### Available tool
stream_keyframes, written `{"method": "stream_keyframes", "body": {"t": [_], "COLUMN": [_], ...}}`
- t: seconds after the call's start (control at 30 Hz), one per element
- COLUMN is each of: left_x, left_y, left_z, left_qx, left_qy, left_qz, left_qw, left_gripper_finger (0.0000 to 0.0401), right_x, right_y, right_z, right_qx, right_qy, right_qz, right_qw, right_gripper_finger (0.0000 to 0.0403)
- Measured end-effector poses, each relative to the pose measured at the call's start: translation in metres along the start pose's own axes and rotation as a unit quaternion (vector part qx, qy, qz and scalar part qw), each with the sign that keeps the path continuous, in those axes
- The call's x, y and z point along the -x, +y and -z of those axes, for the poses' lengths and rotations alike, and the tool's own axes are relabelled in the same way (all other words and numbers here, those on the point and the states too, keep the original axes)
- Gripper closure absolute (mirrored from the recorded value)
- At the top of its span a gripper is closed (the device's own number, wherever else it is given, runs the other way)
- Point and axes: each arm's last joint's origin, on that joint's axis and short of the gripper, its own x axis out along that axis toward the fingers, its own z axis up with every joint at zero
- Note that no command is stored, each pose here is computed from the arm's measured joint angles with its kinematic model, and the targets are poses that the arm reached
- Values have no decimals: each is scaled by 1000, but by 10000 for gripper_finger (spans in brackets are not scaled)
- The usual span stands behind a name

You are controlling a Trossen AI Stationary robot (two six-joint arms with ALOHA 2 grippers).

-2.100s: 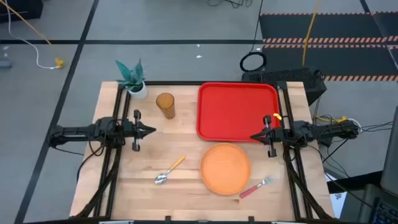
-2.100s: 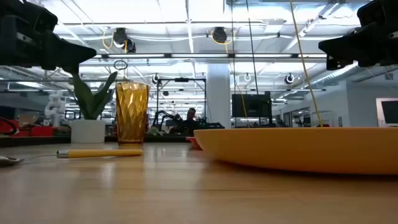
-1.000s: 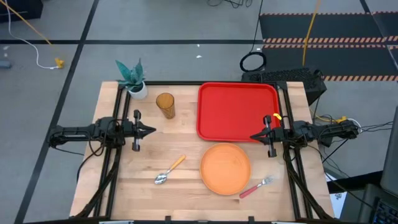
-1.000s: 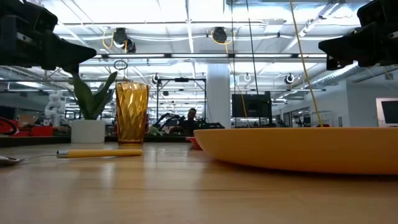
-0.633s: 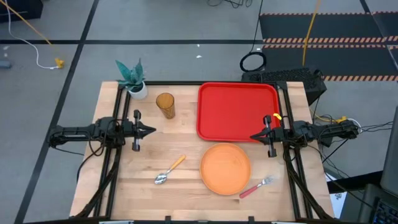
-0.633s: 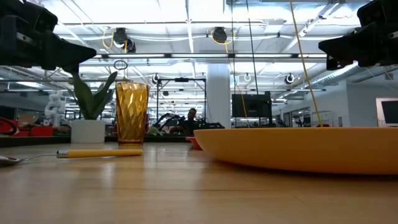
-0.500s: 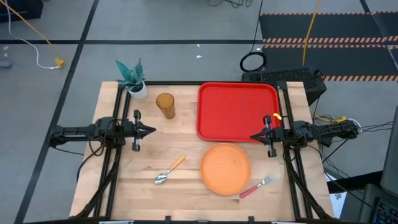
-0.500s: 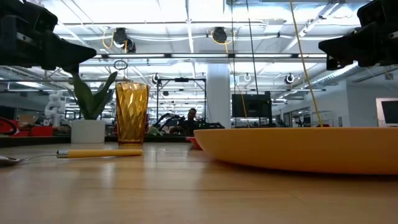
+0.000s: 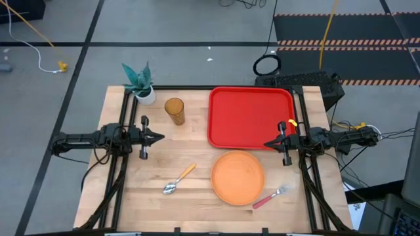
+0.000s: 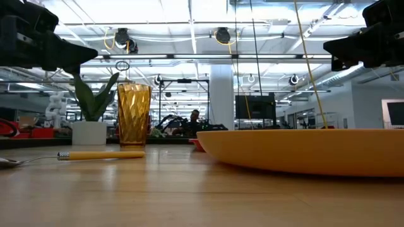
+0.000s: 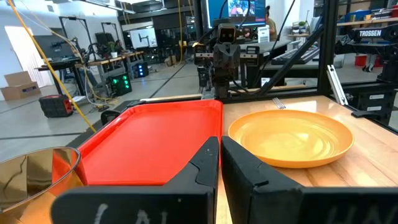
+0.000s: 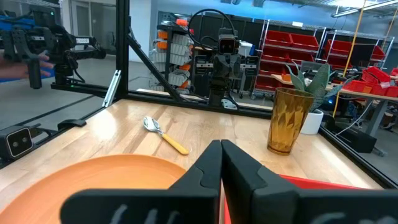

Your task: Pick and place plate/cup/fork/spoon on tray

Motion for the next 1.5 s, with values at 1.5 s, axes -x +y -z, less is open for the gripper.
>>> {"method": "stream_keyframes", "body": {"t": [1.5], "left_x": [4], "left_y": [4], "left_z": [-29], "left_qx": [76], "left_qy": [-127], "left_qz": [-4], "left_qw": [989], "left_gripper_finger": [380], "right_x": [0], "right_y": [0], "right_z": [-1], "right_qx": [2], "right_qy": [-4], "right_qz": [1], "right_qw": [1000], "right_gripper_finger": [403]}}
